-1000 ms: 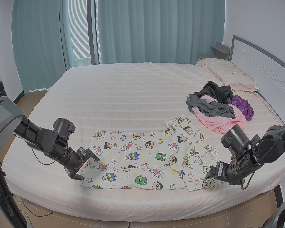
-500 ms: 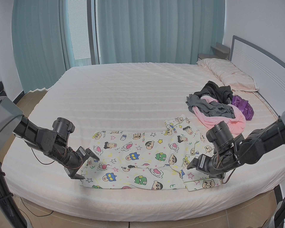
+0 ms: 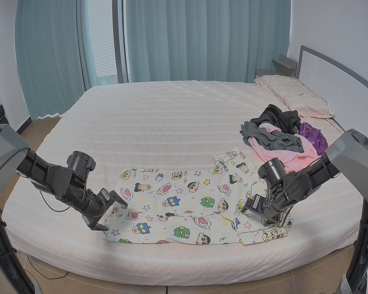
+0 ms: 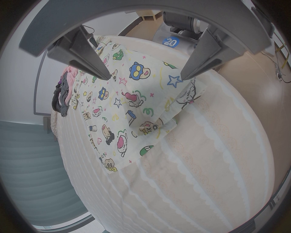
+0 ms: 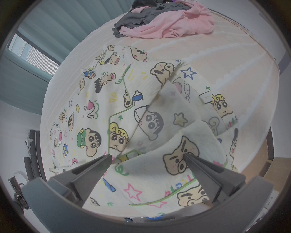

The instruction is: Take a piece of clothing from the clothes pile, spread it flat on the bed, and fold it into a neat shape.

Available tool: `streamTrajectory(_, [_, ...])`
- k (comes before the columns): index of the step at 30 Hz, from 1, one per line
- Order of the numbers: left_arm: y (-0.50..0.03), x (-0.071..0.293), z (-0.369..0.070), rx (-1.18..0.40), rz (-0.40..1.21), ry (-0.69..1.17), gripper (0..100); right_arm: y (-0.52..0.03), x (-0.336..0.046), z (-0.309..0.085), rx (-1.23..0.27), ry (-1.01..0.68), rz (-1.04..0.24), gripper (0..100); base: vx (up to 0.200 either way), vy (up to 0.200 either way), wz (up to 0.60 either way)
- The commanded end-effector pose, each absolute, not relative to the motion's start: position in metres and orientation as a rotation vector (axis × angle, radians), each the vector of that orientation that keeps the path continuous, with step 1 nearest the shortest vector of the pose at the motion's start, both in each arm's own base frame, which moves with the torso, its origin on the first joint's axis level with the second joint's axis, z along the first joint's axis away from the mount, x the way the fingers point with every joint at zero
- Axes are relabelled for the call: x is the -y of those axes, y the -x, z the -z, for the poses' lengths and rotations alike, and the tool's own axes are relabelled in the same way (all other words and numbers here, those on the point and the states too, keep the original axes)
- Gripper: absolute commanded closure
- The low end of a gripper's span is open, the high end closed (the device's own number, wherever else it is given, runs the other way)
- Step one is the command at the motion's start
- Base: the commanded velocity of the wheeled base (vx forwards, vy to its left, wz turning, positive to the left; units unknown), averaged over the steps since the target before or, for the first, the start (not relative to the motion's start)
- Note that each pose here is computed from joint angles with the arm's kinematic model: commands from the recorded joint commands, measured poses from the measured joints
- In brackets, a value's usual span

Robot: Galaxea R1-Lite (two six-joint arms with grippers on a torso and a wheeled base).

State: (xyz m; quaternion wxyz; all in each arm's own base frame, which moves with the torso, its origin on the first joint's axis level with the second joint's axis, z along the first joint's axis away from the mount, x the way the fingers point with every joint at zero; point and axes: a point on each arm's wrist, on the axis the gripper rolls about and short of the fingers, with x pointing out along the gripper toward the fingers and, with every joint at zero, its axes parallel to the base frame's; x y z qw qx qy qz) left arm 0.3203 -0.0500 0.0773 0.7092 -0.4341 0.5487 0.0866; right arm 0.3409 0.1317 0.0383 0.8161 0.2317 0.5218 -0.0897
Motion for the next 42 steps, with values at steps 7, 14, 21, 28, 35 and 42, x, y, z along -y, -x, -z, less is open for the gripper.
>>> streamTrajectory(7, [-0.320, 0.050, -0.078, -1.216, -0.186, 0.959, 0, -0.355, -0.125, -0.028, -1.081, -0.526, 0.197, 0, 0.000, 0.000, 0.00])
streamTrajectory(14, [-0.308, 0.041, -0.071, -1.201, -0.136, 0.865, 0, -0.339, -0.112, -0.077, -0.997, -0.602, 0.128, 0, 0.000, 0.000, 0.00])
streamTrajectory(21, [-0.304, 0.028, -0.057, -1.172, 0.023, 0.632, 0, -0.300, -0.100, -0.087, -1.016, -0.580, 0.122, 0, 0.000, 0.000, 0.00])
streamTrajectory(28, [-0.306, 0.019, -0.043, -1.146, 0.206, 0.446, 0, -0.283, -0.096, -0.072, -0.990, -0.544, 0.092, 0, 0.000, 0.000, 0.00])
streamTrajectory(35, [-0.305, 0.018, -0.035, -1.163, 0.271, 0.424, 0, -0.280, -0.097, -0.069, -0.995, -0.531, 0.081, 0, 0.000, 0.000, 0.00])
streamTrajectory(42, [-0.306, 0.018, -0.028, -1.181, 0.257, 0.418, 100, -0.281, -0.103, -0.067, -1.001, -0.522, 0.067, 0, 0.000, 0.000, 0.00])
